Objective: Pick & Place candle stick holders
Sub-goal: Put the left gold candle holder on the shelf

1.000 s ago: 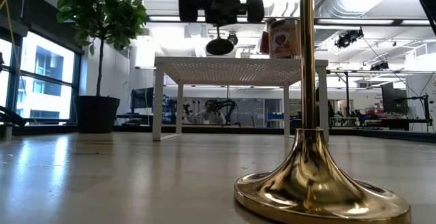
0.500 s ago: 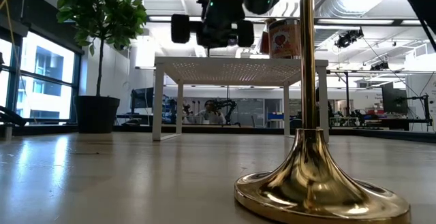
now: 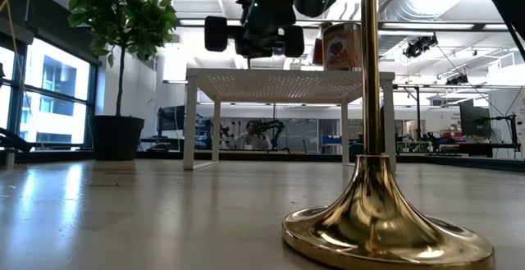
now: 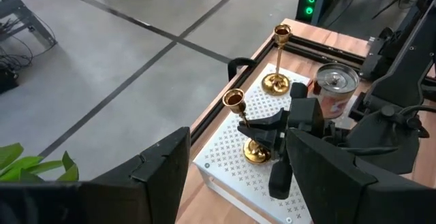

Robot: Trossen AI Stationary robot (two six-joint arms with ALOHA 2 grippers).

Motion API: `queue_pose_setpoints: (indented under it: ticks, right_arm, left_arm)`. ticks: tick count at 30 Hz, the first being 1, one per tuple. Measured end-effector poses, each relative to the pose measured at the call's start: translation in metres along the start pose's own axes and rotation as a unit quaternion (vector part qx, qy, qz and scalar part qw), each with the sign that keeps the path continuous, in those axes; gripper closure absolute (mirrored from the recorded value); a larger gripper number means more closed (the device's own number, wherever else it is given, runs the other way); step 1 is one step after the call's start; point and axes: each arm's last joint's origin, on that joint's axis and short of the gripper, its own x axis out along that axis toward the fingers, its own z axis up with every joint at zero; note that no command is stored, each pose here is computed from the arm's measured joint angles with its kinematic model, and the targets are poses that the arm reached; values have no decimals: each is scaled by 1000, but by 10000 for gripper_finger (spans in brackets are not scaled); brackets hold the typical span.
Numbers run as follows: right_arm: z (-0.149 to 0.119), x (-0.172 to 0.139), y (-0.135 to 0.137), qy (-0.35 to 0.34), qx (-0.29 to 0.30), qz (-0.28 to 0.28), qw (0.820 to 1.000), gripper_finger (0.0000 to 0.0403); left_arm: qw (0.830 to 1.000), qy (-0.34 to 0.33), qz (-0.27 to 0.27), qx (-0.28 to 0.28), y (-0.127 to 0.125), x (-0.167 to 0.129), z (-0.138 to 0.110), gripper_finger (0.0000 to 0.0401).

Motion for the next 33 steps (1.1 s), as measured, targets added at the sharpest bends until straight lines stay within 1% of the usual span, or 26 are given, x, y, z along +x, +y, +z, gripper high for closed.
queue_pose_setpoints:
  ticks: [3,6,9,18,24,28,33]
  right_arm:
    - [0,0,0,2,-8,5,1000,391]
    - [-1,-2,1,3,-14,10,1000,377]
    - [-6,-4,2,9,-27,17,999,370]
    - [-4,-8,5,8,-38,30,999,396]
    - [-4,-8,5,10,-38,39,998,397]
    - [-4,-8,5,11,-46,43,998,375]
    - [-3,-8,6,9,-43,43,998,332]
  left_arm:
    - [1000,1,0,0,0,0,0,160]
    - [1000,3,0,2,0,0,-1,160]
    - [1000,4,1,2,0,0,-1,160]
    - [1000,10,1,1,0,0,-2,160]
    - [1000,13,2,3,0,0,-3,160]
    - [1000,18,2,5,1,0,-4,160]
    - [1000,19,3,6,1,0,-4,160]
